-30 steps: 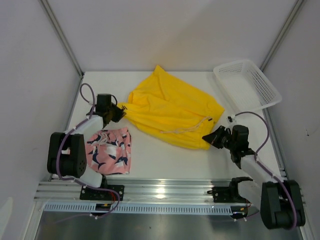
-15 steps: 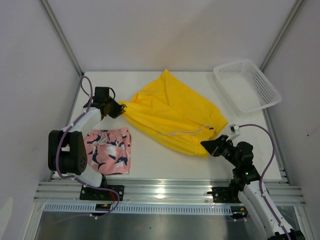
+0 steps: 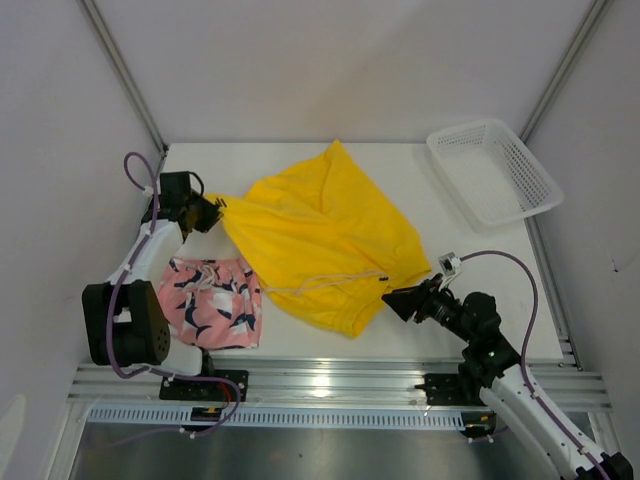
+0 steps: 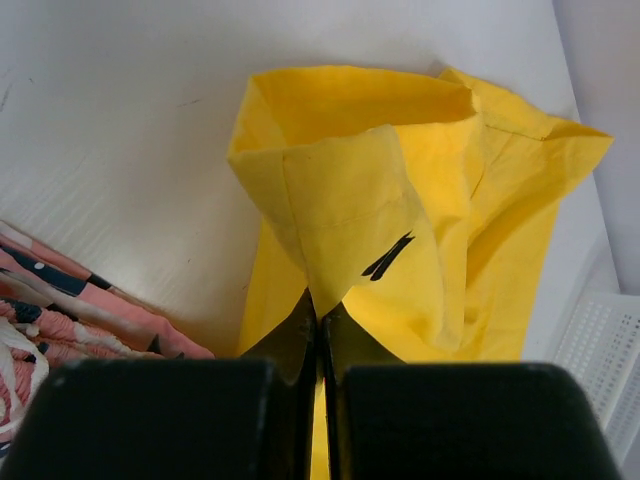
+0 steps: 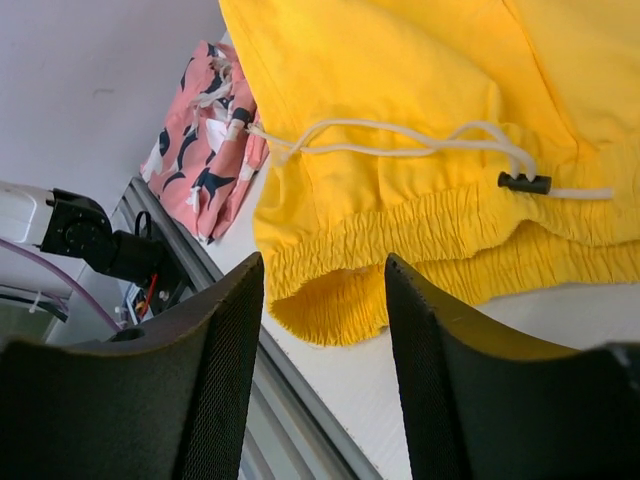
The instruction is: Fold and stack the shorts
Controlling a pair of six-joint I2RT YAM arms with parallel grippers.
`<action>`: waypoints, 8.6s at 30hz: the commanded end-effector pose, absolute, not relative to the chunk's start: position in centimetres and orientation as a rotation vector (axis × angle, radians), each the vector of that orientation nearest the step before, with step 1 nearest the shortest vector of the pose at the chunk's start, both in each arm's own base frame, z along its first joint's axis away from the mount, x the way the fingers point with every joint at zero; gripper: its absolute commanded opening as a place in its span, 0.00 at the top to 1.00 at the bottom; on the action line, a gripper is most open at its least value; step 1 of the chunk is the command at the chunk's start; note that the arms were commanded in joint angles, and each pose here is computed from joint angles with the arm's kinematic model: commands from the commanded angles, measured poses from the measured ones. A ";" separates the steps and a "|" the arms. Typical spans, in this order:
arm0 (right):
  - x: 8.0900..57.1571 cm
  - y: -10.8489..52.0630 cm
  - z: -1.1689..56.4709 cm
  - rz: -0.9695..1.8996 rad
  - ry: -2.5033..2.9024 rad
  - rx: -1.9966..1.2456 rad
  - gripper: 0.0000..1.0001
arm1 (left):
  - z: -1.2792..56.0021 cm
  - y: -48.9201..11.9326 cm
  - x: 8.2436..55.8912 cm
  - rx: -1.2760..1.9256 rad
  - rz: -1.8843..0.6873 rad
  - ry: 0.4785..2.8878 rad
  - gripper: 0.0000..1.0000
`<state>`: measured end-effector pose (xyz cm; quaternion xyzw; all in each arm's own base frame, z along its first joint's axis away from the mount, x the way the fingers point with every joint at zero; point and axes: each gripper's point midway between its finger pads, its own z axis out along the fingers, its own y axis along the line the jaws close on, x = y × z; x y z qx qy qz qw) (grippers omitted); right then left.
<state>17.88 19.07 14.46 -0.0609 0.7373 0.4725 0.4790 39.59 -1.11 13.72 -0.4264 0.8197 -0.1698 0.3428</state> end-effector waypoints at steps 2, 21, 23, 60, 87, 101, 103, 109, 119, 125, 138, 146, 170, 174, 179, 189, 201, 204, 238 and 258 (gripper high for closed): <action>17.8 20.0 13.7 1.224 1.830 -0.102 0.46 | 14.5 -0.4 39.2 -1.072 -0.428 2.103 1.00; 16.0 26.9 9.5 1.268 2.120 0.046 0.45 | 13.4 0.5 38.7 -1.081 -0.374 2.117 1.00; 16.4 27.6 10.2 1.271 2.093 0.045 0.45 | 13.4 0.4 38.7 -1.078 -0.376 2.117 1.00; 17.0 27.5 9.5 1.083 2.134 0.273 0.48 | 14.2 0.5 38.5 -1.059 -0.384 2.089 1.00; 16.5 27.1 8.2 1.057 2.167 0.414 0.45 | 14.4 1.0 38.4 -1.065 -0.353 2.072 1.00; 17.3 30.9 10.0 1.153 2.072 0.211 0.77 | 14.1 1.0 38.4 -1.068 -0.348 2.081 1.00; 17.2 31.3 10.4 1.155 2.046 0.144 0.97 | 14.2 1.0 38.4 -1.066 -0.347 2.080 1.00; 14.3 32.3 11.7 1.115 1.888 -0.228 1.00 | 14.4 1.0 38.8 -1.064 -0.348 2.076 1.00; 8.1 32.3 12.5 1.140 1.703 -0.585 1.00 | 15.4 1.7 40.3 -1.079 -0.349 2.092 1.00; 8.6 29.4 16.5 1.164 1.591 -0.490 1.00 | 15.4 2.1 40.8 -1.101 -0.380 2.119 1.00; 11.5 26.6 25.3 1.109 1.411 -0.488 1.00 | 23.4 0.8 41.2 -1.042 -0.533 1.989 1.00; 13.3 26.3 34.4 1.026 1.381 -0.590 1.00 | 33.0 1.7 39.7 -1.018 -0.577 1.811 1.00; 8.2 23.8 52.5 1.253 1.196 -0.683 1.00 | 60.1 4.1 20.3 -0.839 -0.585 0.935 1.00; 10.5 23.4 57.8 1.108 1.128 -0.640 1.00 | 62.9 4.3 21.7 -0.828 -0.626 0.892 1.00; 12.2 23.7 62.0 1.031 1.085 -0.612 1.00 | 62.4 5.2 23.2 -0.880 -0.628 0.876 1.00; 7.9 21.5 68.5 1.158 0.901 -0.660 1.00 | 64.1 5.6 14.0 -0.850 -0.536 0.674 1.00; 10.3 21.0 70.1 1.080 0.939 -0.552 1.00 | 64.3 5.4 15.2 -0.840 -0.556 0.693 1.00; 14.1 22.4 68.6 0.965 1.036 -0.485 1.00 | 62.0 5.7 19.7 -0.864 -0.573 0.782 1.00; 46.5 10.9 59.8 1.616 0.932 -0.225 1.00 | 51.1 2.5 48.5 -0.809 -0.825 0.988 1.00; 26.8 14.7 64.8 1.327 0.887 -0.516 1.00 | 60.1 2.4 26.4 -0.649 -0.685 0.718 1.00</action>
